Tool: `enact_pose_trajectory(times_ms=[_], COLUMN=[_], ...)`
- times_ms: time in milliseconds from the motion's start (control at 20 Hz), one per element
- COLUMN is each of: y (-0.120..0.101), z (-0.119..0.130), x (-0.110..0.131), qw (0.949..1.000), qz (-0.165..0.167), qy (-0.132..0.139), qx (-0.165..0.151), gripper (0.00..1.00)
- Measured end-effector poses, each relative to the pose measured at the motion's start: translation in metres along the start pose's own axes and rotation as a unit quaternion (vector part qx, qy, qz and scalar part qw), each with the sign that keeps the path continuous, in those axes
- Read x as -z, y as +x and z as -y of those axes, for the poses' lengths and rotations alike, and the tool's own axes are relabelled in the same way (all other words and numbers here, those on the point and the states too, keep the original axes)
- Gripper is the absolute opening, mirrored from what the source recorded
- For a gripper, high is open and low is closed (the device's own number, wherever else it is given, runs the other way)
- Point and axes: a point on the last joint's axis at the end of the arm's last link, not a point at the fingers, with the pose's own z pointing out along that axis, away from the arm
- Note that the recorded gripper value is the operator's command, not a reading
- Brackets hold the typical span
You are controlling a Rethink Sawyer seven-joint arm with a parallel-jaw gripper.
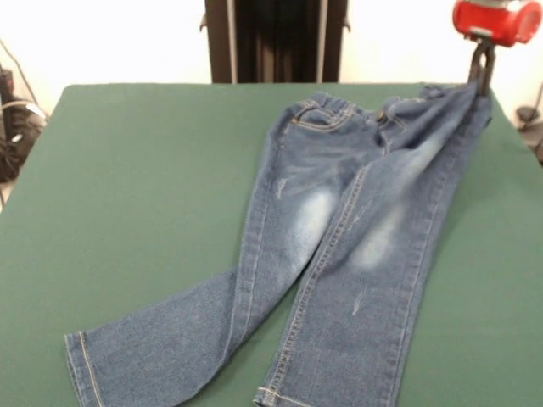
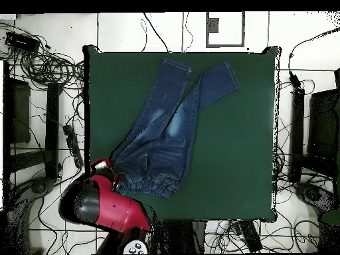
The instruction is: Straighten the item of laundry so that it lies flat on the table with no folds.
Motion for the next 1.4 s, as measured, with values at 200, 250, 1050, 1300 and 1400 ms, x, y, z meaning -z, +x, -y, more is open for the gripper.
enact_pose_trajectory(times_ms=[200, 250, 1050, 1300, 1400], y=[-0.005, -0.005, -0.098, -0.173, -0.214], z=[0.005, 0.005, 0.027, 0.039, 0.048], x=[-0.001, -0.001, 0.001, 0.018, 0.024], qw=[1.0, 1.0, 0.9989, 0.9969, 0.9961], qz=[0.0, 0.0, -0.002, -0.018, -0.016], qy=[0.005, 0.005, 0.04, 0.066, 0.074], qx=[-0.007, -0.007, -0.025, -0.038, -0.046], gripper=[1.0, 1.0, 1.0, 1.0, 1.0])
